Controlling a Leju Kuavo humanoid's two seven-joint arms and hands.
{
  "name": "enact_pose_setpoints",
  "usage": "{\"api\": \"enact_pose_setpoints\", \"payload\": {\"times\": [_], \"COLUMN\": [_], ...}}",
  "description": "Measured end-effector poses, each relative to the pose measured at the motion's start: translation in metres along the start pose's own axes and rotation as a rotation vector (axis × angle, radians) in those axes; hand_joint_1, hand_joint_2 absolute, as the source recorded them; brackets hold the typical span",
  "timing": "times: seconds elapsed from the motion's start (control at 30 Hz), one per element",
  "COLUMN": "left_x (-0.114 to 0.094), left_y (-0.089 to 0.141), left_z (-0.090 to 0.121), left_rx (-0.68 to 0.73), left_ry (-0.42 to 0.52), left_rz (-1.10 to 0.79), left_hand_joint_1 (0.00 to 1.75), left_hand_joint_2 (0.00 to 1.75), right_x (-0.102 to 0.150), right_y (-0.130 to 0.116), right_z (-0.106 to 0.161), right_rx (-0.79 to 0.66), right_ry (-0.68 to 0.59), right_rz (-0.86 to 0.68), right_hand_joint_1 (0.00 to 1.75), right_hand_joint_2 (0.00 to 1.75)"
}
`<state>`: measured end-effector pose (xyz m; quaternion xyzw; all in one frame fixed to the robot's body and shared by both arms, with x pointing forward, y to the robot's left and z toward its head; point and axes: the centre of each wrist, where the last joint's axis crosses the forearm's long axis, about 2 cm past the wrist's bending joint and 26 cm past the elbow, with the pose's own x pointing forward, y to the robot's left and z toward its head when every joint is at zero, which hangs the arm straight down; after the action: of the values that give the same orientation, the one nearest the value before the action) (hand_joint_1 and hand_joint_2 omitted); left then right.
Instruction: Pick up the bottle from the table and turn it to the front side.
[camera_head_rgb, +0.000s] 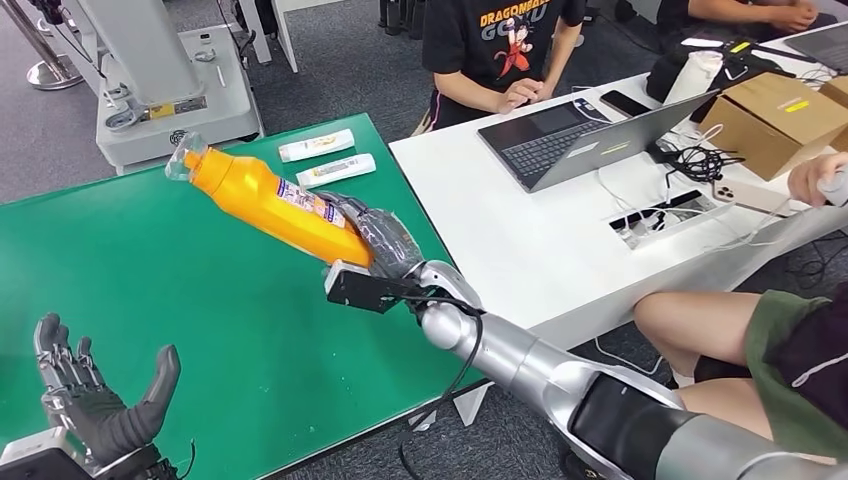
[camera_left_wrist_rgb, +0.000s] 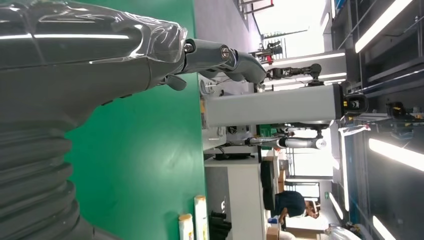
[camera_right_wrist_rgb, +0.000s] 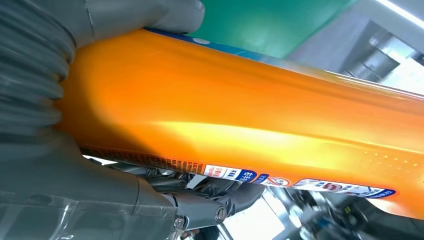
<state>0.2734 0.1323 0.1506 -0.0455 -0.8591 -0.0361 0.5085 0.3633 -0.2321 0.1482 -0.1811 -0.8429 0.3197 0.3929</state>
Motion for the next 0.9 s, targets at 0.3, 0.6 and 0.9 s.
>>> {"api": "enact_pose_setpoints", "payload": {"times": [0.3,0.6,0.9], "left_x": [-0.003,-0.005,0.007], "left_y": [-0.004,-0.004,-0.008], "left_z": [-0.006,-0.008,-0.046], "left_rx": [-0.08,-0.088,-0.241], "left_ry": [0.009,0.017,0.009], "left_rz": [0.018,0.016,0.207], "left_hand_joint_1": [0.0,0.0,0.0], "left_hand_joint_2": [1.75,1.75,1.75], "right_x": [0.021,0.026,0.029], "right_y": [0.015,0.017,0.027], "right_z": [0.012,0.012,-0.018], "right_rx": [-0.067,-0.075,0.021], "right_ry": [-0.096,-0.106,-0.167], "right_rz": [-0.054,-0.066,-0.169], "right_hand_joint_1": [1.75,1.75,1.75], "right_hand_joint_2": [1.75,1.75,1.75]}}
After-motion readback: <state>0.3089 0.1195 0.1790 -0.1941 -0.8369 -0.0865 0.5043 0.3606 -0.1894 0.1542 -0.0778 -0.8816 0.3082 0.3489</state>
